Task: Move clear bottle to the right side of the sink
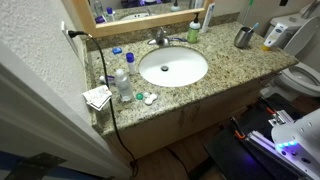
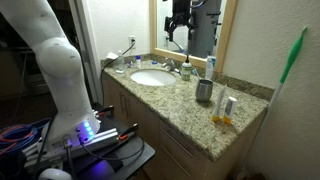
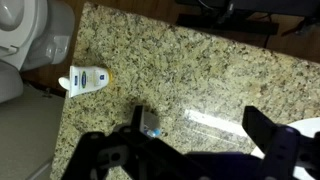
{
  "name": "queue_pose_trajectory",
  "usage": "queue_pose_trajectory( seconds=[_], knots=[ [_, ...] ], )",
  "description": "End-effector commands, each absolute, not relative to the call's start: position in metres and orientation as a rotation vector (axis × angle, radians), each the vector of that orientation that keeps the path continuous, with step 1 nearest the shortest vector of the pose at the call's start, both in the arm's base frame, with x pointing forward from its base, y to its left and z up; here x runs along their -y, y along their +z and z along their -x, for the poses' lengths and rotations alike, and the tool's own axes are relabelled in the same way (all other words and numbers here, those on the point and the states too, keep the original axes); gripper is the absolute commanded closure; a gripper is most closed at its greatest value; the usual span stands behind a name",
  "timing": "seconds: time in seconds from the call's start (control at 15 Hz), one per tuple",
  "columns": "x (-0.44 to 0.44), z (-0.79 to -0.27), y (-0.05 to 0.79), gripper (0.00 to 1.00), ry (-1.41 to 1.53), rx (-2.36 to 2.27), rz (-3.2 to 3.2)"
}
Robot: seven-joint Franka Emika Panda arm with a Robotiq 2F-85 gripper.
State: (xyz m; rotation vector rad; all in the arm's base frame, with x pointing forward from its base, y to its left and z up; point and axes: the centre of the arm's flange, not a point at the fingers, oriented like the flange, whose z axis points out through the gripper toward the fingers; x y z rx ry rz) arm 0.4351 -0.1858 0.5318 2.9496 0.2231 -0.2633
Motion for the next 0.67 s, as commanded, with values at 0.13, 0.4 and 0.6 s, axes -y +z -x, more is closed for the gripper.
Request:
queue_pose_trajectory(
  seconds=[0.13,0.4,0.6],
  knots=[
    [0.152,-0.455,0.538,0.0,-0.196,-0.416,-2.906],
    [0.027,-0.478,0.561,0.0,-0.112,-0.71,-2.797],
    [-0.056,-0.472,0.565,0.0,-0.061,-0.969,-2.689]
  ],
)
